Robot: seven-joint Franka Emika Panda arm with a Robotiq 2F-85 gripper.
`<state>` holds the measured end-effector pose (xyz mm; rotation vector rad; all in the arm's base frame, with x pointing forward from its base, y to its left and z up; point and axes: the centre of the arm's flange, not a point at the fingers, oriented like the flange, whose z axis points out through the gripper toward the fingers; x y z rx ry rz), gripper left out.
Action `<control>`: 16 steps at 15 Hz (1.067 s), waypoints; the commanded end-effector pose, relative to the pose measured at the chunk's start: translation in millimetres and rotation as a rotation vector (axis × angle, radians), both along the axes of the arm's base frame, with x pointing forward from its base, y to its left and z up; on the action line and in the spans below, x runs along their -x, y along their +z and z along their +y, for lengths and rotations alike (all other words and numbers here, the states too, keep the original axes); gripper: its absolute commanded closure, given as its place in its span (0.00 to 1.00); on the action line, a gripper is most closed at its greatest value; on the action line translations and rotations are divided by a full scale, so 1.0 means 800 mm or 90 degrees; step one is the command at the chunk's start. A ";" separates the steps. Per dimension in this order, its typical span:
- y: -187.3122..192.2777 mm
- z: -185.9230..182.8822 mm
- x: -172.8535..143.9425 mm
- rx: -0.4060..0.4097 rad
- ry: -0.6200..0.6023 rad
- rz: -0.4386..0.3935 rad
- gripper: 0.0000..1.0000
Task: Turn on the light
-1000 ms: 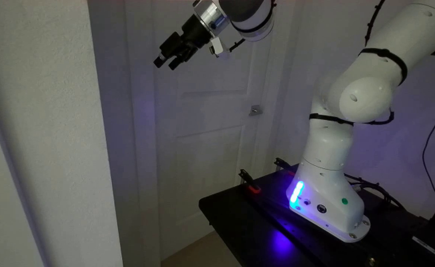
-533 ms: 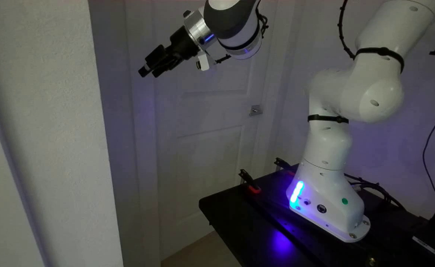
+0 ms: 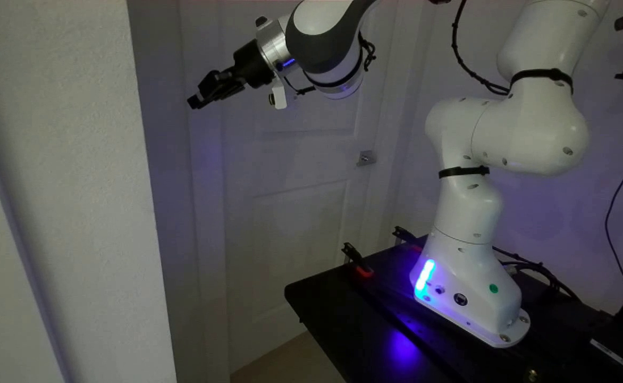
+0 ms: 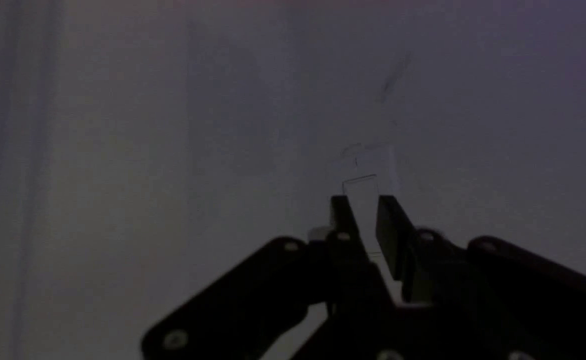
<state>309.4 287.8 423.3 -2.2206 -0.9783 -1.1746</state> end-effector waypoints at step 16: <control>-0.051 0.060 -0.083 -0.124 0.064 0.024 1.00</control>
